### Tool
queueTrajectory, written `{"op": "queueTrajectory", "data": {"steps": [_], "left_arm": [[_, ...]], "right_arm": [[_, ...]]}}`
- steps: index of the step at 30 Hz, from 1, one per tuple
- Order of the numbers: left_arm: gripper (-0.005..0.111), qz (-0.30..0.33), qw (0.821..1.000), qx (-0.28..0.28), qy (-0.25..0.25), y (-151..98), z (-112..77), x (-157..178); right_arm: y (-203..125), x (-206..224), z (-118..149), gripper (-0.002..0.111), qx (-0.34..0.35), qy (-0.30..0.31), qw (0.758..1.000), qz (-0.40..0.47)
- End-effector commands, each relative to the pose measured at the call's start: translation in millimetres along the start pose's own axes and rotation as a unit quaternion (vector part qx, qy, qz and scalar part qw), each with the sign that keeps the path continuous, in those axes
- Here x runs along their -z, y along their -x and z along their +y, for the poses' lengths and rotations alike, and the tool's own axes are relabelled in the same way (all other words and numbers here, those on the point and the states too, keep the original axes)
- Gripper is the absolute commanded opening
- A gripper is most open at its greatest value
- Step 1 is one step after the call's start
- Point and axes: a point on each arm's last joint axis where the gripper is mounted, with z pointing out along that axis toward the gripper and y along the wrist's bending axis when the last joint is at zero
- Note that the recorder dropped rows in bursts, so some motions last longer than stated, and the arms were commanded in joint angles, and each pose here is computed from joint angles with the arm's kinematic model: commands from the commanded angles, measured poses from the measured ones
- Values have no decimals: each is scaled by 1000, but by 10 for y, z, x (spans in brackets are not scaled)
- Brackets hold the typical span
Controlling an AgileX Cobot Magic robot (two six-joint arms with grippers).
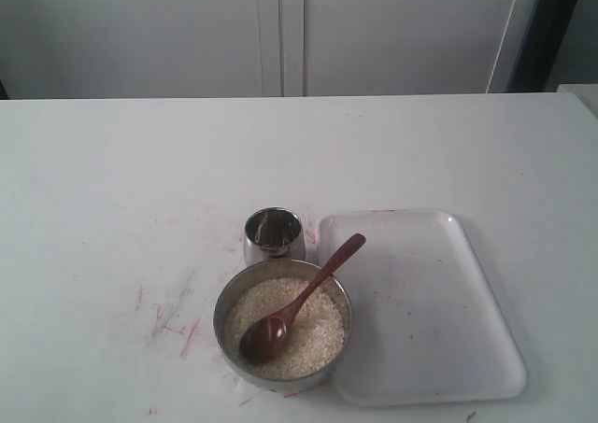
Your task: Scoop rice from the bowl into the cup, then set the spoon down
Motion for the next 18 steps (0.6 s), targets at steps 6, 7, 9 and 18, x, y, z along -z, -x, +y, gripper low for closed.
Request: {"op": "queueTrajectory", "data": {"steps": [6, 7, 9, 18], "left_arm": [[14, 27, 1000, 4, -11, -70, -23, -9], [14, 27, 1000, 4, -11, -70, -23, -9], [14, 27, 1000, 4, -11, -70, -23, -9], [14, 27, 1000, 4, -11, -70, -23, -9]], "right_arm": [[464, -720, 440, 0, 181, 19, 932, 315], [515, -848, 504, 0, 189, 31, 919, 345], [654, -1085, 628, 0, 202, 52, 900, 383], [758, -2100, 1061, 0, 334, 162, 814, 446]]}}
